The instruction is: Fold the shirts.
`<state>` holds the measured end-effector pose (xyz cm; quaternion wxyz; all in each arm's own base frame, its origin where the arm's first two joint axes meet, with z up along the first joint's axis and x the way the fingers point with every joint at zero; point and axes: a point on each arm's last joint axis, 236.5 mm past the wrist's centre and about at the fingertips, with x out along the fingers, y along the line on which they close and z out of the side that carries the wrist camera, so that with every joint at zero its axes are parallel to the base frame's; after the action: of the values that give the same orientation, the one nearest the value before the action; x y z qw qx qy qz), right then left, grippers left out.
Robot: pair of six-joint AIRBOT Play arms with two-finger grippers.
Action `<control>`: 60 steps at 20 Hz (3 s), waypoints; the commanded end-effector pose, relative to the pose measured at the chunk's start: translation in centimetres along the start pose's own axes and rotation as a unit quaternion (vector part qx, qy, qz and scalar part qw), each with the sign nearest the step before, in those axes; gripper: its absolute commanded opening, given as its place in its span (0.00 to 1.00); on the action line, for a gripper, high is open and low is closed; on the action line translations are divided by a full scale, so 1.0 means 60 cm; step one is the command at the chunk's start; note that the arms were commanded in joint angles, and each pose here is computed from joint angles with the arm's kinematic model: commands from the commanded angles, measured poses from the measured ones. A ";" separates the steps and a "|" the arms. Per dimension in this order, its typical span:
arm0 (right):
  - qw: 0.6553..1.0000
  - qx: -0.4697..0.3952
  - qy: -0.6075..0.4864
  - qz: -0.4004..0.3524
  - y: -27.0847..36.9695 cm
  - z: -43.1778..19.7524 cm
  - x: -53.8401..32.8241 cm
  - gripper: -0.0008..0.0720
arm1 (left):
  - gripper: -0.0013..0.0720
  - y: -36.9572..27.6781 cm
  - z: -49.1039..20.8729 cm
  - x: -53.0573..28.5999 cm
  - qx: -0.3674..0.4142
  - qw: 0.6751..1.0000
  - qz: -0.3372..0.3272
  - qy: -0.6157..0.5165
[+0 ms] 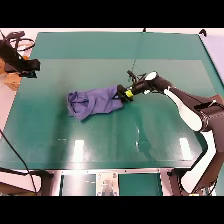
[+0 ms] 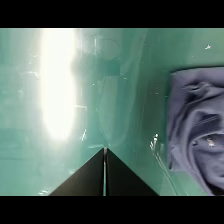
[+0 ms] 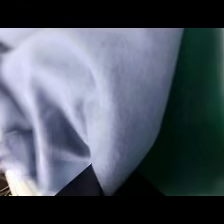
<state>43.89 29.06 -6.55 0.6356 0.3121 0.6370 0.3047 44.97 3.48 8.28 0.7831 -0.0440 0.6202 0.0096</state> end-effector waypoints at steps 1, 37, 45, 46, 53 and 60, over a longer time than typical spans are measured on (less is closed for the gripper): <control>0.996 -0.053 -0.053 0.053 0.123 0.050 -0.102 0.03 | 0.05 0.000 0.000 -0.001 0.000 1.000 0.000 0.000; 0.692 0.598 -0.099 -0.393 -0.486 -0.579 -0.791 0.24 | 0.05 -0.019 -0.018 -0.001 0.005 0.999 -0.025 0.023; 0.763 0.525 -0.196 -0.324 -0.418 -0.417 -0.812 0.22 | 0.05 -0.028 -0.010 -0.001 0.007 0.999 -0.033 0.013; 0.791 0.478 -0.222 -0.313 -0.389 -0.358 -0.815 0.05 | 0.05 -0.038 -0.013 -0.003 0.013 0.999 -0.045 0.015; 0.887 0.176 -0.279 -0.324 -0.189 -0.151 -0.685 0.03 | 0.05 -0.127 -0.090 -0.017 0.049 0.995 -0.092 0.006; 0.929 0.056 -0.223 -0.290 -0.151 -0.239 -0.435 0.03 | 0.05 -0.141 -0.252 0.015 0.040 0.994 -0.097 -0.002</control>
<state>30.32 -1.05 4.53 0.7835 0.2255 0.5761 -0.0575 33.40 -5.94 5.90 0.7744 -0.0693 0.6219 -0.0938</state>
